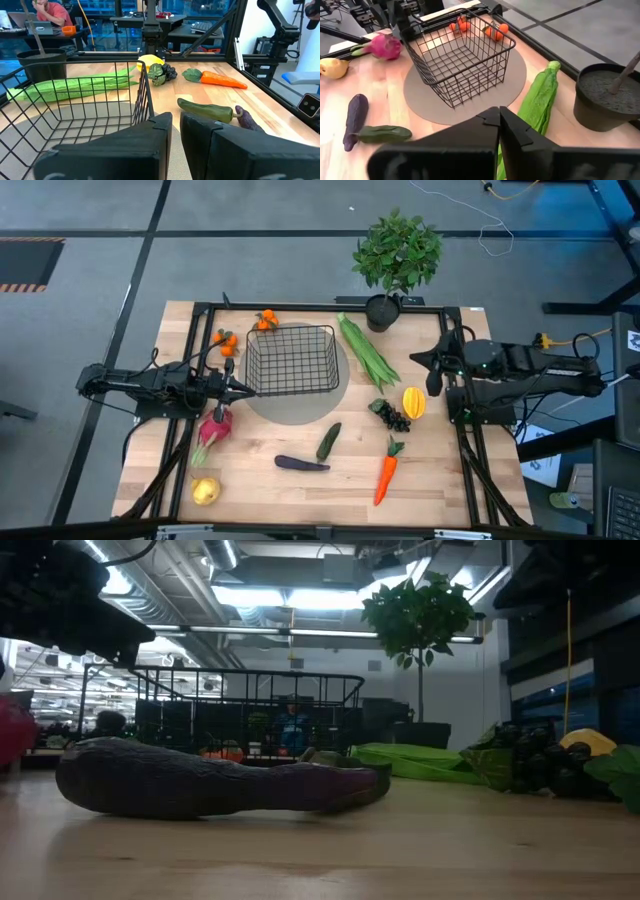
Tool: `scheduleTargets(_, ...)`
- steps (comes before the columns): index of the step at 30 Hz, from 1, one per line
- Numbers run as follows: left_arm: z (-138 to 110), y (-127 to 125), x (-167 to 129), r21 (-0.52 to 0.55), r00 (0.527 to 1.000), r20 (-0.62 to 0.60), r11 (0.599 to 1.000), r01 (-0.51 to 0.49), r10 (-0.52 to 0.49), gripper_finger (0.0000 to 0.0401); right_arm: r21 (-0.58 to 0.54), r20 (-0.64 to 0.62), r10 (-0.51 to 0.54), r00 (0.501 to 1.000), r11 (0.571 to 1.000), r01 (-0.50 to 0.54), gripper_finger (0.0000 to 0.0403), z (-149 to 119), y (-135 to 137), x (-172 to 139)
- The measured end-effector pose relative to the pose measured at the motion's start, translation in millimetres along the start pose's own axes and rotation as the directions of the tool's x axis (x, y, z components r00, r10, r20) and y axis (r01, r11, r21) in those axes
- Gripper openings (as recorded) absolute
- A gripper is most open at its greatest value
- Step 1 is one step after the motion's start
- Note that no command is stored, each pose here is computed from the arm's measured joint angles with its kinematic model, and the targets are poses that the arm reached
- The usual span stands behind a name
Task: Build produce basket
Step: Put the yellow starfruit into the black wire basket
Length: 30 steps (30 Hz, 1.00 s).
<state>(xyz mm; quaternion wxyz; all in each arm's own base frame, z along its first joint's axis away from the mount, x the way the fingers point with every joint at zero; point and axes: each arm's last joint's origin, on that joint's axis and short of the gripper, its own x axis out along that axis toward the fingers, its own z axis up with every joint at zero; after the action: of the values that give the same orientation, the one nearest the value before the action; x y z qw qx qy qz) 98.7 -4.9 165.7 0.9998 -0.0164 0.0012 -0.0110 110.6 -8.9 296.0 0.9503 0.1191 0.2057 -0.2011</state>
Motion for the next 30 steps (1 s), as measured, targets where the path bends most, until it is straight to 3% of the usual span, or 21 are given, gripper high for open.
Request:
scheduleTargets(20, 0, 0, 0, 0.000, 1.000, 0.001, 1.000, 0.000, 0.000, 0.0029, 0.010, -0.009, 0.009, 1.000, 1.000, -0.008, 0.0005, -1, 0, 1)
scheduleTargets(26, 0, 0, 0, 0.000, 1.000, 0.000, 1.000, 0.000, 0.000, 0.0029, -0.029, -0.117, 0.205, 0.972, 0.977, -0.209, 0.0018, -5, 8, 5)
scheduleTargets(30, 0, 0, 0, 0.000, 1.000, 0.000, 1.000, 0.000, 0.000, 0.0029, -0.111, -0.158, 0.219, 0.963, 0.965, -0.238, 0.0062, -6, 11, 11)
